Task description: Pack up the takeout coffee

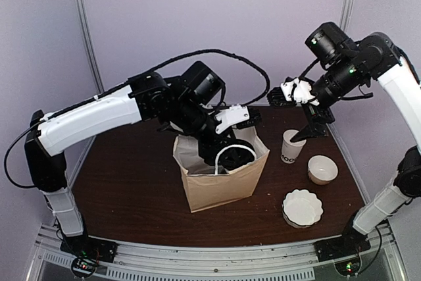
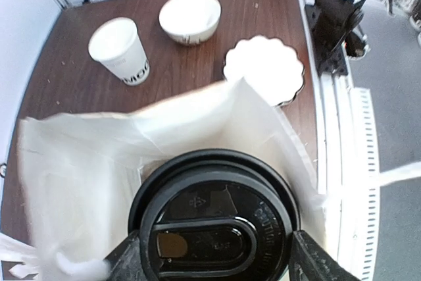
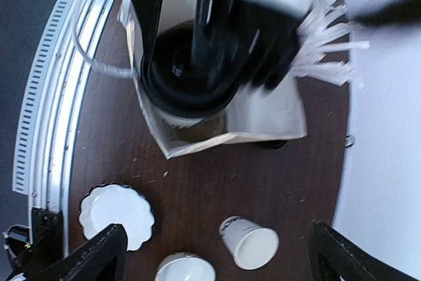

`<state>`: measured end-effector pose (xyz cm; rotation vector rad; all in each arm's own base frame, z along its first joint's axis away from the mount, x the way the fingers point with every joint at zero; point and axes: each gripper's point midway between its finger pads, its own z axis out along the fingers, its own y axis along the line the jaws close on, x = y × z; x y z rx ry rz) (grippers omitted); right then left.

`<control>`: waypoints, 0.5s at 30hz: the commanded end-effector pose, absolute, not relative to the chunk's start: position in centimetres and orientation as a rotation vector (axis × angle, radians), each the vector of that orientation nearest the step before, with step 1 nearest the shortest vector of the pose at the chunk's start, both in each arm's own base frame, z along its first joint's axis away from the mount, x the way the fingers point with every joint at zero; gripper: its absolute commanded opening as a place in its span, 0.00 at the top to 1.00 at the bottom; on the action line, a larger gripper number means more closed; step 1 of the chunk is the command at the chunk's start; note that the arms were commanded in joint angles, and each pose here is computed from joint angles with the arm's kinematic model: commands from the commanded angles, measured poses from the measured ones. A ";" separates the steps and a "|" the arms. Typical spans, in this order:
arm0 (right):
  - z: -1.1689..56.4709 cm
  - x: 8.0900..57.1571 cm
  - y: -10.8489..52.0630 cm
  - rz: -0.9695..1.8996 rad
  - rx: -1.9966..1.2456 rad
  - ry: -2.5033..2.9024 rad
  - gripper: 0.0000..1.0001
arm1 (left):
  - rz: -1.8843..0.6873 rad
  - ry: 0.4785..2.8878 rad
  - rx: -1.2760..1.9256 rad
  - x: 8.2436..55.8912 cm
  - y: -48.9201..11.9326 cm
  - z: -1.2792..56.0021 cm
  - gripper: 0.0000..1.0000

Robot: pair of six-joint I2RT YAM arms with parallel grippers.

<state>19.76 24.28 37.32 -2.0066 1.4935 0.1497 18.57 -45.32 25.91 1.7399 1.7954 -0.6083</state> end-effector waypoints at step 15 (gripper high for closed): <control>31.1 20.4 25.6 0.478 -1.940 1.663 0.01 | -0.777 1.700 1.429 19.4 -39.9 40.9 0.42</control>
